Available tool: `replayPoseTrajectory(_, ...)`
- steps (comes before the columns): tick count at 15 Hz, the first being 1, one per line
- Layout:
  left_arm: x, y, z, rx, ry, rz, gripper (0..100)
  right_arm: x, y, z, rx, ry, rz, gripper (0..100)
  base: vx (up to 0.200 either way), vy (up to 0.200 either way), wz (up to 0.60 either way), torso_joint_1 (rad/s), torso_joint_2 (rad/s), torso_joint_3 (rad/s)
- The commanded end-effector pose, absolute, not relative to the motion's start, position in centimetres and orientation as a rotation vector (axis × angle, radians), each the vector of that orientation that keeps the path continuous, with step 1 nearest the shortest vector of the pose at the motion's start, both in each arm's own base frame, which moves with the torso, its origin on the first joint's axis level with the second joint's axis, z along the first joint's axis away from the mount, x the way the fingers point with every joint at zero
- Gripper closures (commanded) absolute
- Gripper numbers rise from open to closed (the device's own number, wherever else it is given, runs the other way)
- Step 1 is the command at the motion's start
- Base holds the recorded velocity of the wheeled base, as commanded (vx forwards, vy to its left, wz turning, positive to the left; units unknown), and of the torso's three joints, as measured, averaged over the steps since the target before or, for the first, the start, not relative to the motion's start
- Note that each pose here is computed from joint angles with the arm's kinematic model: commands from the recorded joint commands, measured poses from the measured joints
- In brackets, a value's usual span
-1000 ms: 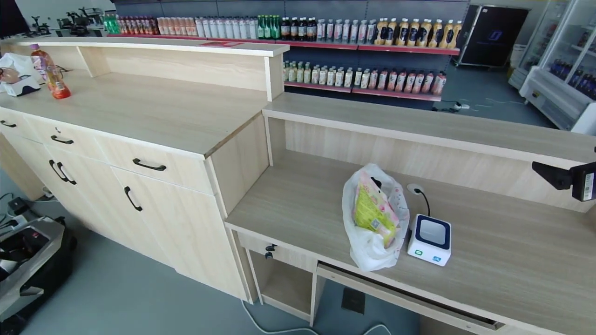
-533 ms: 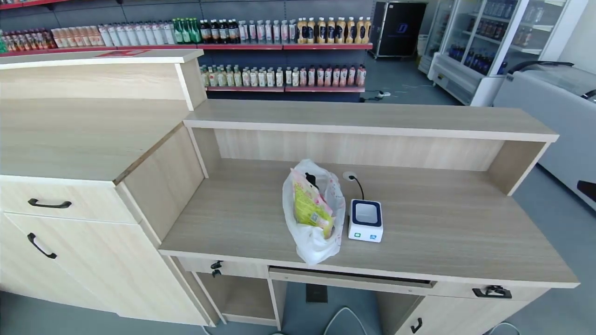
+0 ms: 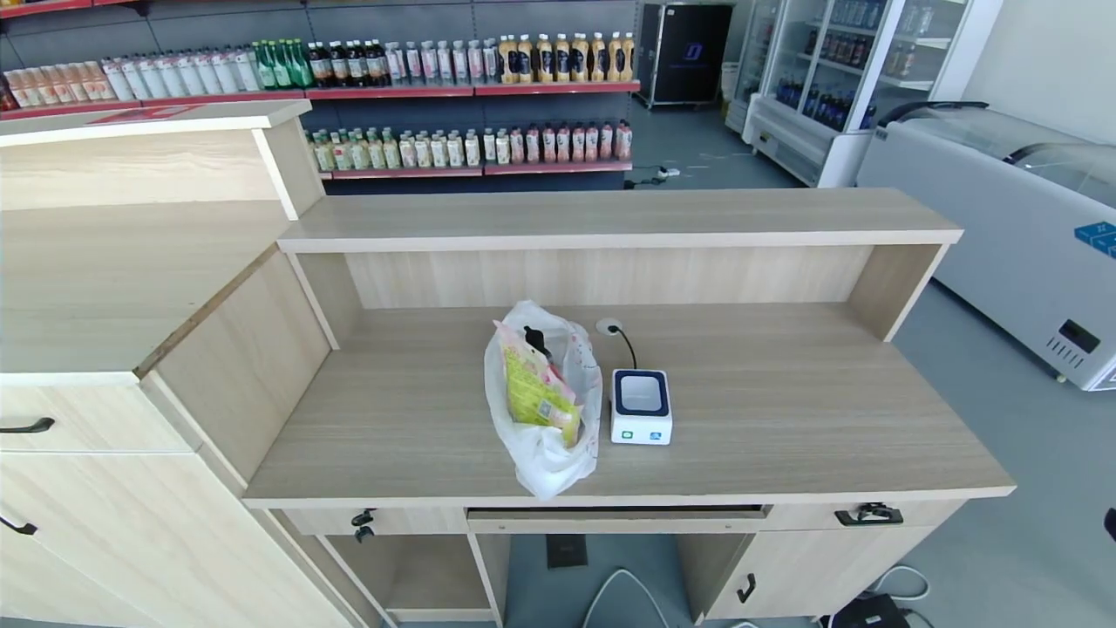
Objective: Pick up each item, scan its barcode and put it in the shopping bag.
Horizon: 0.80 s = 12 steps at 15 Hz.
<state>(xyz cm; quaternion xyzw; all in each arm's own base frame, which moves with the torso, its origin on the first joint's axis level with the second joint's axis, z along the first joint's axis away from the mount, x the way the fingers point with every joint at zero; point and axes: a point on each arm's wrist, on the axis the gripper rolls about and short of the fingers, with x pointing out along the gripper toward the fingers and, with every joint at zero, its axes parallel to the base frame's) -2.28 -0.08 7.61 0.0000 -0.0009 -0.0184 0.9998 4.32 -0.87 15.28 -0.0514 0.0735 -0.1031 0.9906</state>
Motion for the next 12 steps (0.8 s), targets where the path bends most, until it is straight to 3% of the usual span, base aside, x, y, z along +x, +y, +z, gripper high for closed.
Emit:
replayPoseTrajectory(1, -2.3, -0.1, 7.6, 0.0, -0.002, -0.037, 0, 0.1, -0.1, 10.8, -0.103, -0.019, -0.132, 0, 0.0, 0.0, 0.0, 0.0, 0.0, 0.0)
replayPoseTrajectory(7, -2.3, -0.1, 7.6, 0.0, -0.002, -0.037, 0, -2.3, 0.1, 8.1, -0.077, -0.052, 0.032, 0, 0.0, 0.0, 0.0, 0.0, 0.0, 0.0)
replayPoseTrajectory(12, -2.3, -0.1, 7.6, 0.0, -0.002, -0.037, 0, -2.3, 0.0, 7.6, 0.008, -0.003, 0.026, 0, 0.0, 0.0, 0.0, 0.0, 0.0, 0.0)
